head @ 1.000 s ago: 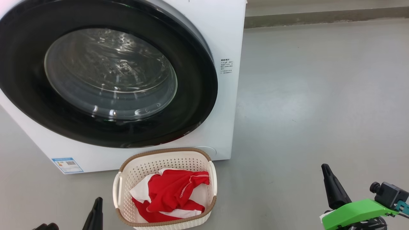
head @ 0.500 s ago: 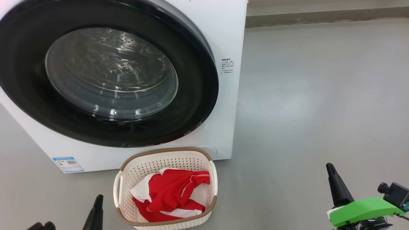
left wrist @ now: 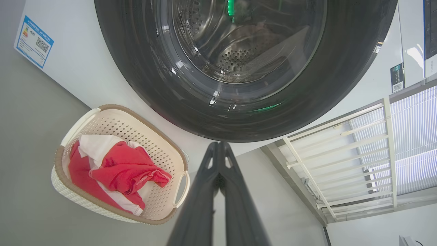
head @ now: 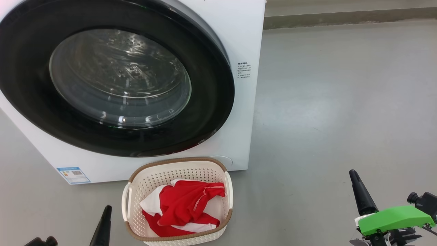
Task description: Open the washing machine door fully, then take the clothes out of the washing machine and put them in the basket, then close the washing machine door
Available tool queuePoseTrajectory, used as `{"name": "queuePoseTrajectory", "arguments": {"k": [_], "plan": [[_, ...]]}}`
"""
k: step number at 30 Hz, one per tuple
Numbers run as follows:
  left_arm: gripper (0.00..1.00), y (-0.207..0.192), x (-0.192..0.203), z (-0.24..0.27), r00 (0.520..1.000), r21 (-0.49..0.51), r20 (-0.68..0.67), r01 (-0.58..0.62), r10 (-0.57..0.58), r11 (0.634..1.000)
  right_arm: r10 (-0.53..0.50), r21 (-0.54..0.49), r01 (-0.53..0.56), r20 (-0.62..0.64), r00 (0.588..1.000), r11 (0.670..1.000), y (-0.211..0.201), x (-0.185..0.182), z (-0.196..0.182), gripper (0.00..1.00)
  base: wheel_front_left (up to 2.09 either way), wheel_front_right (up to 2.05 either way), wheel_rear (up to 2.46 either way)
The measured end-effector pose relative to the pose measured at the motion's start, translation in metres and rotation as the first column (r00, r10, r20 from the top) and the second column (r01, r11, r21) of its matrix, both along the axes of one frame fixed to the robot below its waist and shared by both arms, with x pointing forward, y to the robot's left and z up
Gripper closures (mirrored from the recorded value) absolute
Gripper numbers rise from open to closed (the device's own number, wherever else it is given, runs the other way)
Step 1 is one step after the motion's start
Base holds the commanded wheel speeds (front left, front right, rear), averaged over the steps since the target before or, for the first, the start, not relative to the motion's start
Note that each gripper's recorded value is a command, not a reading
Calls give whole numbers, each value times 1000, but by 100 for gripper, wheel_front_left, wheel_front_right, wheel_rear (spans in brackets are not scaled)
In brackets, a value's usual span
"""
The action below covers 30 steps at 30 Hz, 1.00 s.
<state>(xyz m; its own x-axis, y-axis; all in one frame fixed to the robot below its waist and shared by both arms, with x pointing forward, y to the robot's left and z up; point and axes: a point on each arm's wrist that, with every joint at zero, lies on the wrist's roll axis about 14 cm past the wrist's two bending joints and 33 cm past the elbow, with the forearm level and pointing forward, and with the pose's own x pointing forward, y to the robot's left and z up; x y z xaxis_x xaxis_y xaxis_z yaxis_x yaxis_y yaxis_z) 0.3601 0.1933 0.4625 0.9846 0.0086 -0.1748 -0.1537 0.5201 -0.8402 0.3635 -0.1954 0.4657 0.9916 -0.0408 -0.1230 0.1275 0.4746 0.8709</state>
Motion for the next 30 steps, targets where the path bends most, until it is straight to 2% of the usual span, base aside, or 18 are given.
{"name": "queuePoseTrajectory", "arguments": {"k": [17, 30], "plan": [[100, -2, 5, 3, 1000, -195, 11, -19, 21, 981, -22, 174, 22, 0, 1000, 984, -4, 2, 0, 100, 0, 0, 0], [100, -3, 10, 9, 999, -338, 32, -22, 35, 941, -30, 318, 23, 18, 999, 948, -4, 6, 6, 100, 0, 0, 0]]}}
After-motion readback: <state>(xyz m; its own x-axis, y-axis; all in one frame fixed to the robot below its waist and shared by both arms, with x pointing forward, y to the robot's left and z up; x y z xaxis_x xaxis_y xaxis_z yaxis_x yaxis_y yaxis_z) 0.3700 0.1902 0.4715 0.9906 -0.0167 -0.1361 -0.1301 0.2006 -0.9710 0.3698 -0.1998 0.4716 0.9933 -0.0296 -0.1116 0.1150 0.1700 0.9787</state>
